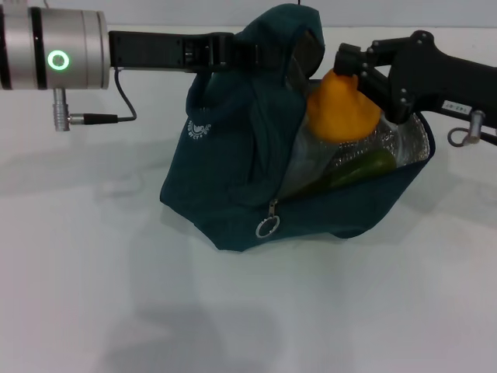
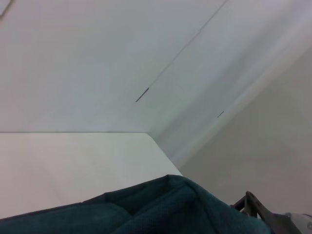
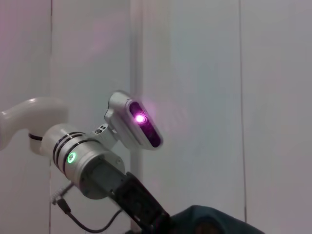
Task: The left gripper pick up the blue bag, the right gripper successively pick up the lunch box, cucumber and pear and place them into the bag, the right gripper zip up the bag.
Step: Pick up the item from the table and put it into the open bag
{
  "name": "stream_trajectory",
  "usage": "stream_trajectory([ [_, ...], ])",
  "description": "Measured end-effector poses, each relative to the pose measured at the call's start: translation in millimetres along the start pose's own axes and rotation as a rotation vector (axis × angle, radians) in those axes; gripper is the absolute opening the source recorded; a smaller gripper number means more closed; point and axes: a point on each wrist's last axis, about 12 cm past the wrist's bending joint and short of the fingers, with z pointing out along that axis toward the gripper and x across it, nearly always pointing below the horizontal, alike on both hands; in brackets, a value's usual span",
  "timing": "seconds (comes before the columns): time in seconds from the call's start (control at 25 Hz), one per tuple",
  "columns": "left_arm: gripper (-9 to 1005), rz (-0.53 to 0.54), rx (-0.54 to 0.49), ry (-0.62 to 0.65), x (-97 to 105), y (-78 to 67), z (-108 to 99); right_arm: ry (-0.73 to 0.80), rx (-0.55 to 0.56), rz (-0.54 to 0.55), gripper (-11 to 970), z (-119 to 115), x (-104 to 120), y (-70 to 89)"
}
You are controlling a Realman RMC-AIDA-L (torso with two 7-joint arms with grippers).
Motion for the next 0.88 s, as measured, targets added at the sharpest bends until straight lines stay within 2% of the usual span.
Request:
stream_trajectory([
  [0.4,40,-0.004,-0.006,-0.011,0,1.6,-3,0.002,0.059,0.01,33,-17,4,-1.4],
  [0.88,40,0.005,-0.006,-0.015,-3,1.0,-6,0.053,0.107,0.025,34,-16,11,-6.3],
])
